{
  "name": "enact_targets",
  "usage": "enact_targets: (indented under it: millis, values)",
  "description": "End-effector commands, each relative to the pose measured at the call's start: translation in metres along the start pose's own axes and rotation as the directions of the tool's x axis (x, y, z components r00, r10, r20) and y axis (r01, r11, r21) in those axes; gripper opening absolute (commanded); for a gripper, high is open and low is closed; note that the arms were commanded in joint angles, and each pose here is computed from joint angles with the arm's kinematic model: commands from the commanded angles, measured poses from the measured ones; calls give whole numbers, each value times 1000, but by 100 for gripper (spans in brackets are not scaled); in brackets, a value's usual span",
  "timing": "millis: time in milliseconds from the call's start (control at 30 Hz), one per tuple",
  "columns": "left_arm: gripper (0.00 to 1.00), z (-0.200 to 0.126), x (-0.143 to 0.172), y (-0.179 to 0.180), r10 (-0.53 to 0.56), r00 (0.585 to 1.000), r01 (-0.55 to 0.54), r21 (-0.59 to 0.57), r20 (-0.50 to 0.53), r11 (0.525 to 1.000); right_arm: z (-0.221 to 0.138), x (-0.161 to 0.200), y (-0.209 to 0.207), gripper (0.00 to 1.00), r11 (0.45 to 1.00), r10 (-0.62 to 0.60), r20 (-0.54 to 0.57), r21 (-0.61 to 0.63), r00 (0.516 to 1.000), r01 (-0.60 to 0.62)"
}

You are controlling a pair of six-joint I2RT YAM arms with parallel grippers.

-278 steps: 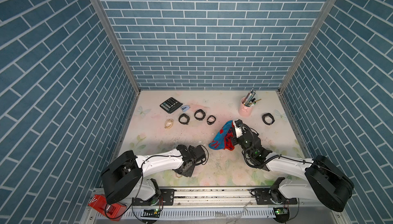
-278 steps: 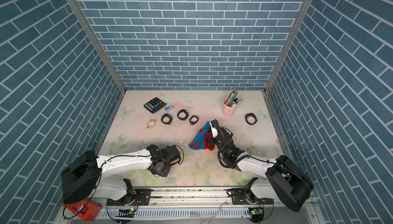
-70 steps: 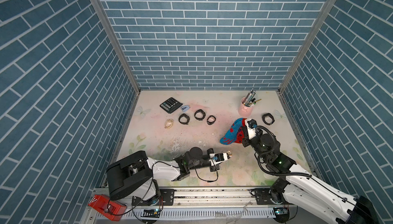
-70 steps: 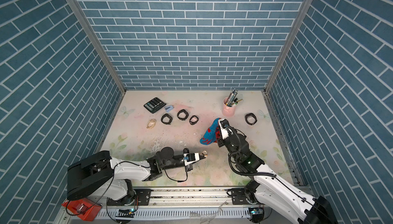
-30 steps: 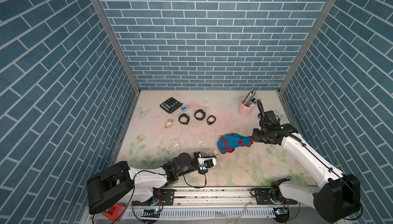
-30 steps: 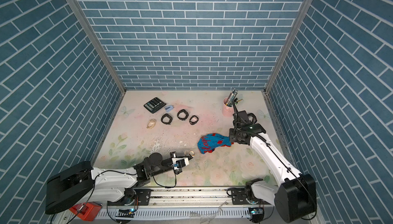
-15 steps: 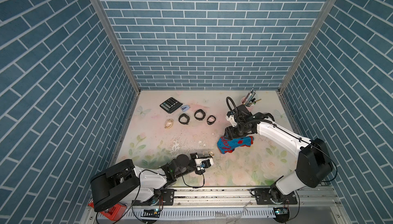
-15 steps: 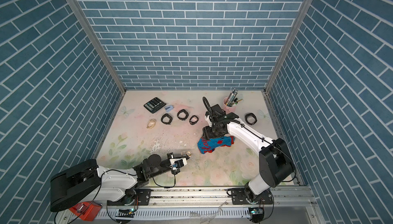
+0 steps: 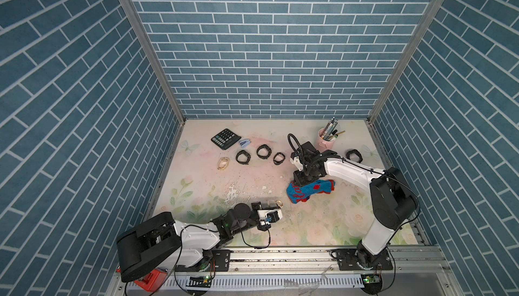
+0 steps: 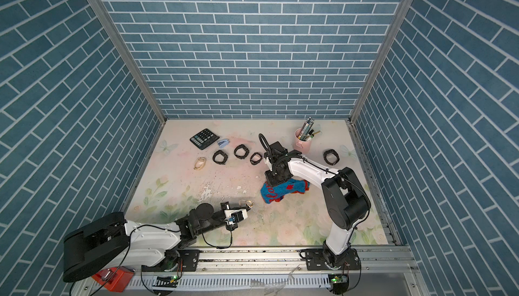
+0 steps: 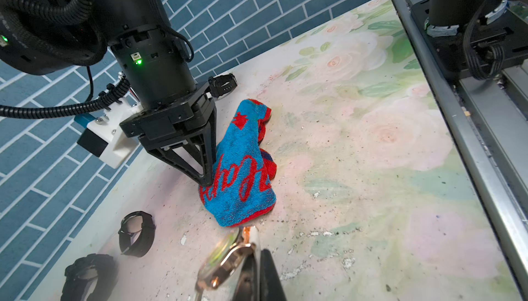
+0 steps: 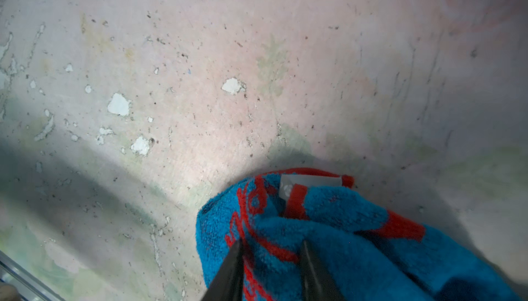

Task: Wipe the watch dial
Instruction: Pick up the cleaning item at the center of the board.

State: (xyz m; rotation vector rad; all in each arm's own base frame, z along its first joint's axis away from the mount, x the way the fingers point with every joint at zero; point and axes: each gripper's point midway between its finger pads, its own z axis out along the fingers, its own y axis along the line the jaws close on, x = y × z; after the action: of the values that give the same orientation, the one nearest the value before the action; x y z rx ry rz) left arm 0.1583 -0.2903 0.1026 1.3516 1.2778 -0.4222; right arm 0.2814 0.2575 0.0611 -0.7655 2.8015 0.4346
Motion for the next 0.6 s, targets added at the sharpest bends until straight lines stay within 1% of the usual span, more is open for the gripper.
enact_targets:
  millis: [0, 67, 133, 167, 300, 433, 500, 567]
  values:
    - [0, 4, -10, 4, 3, 999, -3, -1, 32, 1000, 1, -2, 6, 21, 999, -26, 16, -23, 1000, 26]
    - [0, 6, -9, 5, -3, 1000, 3, -4, 28, 1000, -3, 0, 6, 11, 999, -29, 16, -26, 999, 29]
    - [0, 8, -12, 6, -6, 999, 6, -3, 34, 1000, -11, -1, 9, 2, 998, -40, 46, -36, 998, 42]
    - [0, 9, -15, 7, -11, 999, 11, -4, 41, 1000, -16, -2, 10, 0, 998, -44, 66, -40, 997, 47]
    - [0, 13, -25, 10, -40, 996, 40, 0, 76, 999, -52, -11, 26, 0, 990, -73, 206, -102, 976, 96]
    - [0, 18, -28, 10, -31, 995, 30, 4, 96, 1000, -87, -11, 38, 0, 975, -140, 353, -113, 925, 191]
    - [0, 19, -28, 8, -13, 994, 13, 3, 111, 1000, -94, -8, 40, 0, 970, -157, 393, -110, 906, 216]
    - [0, 22, -26, 1, 17, 991, -20, 27, 130, 999, -92, -3, 43, 0, 963, -169, 406, -127, 898, 239]
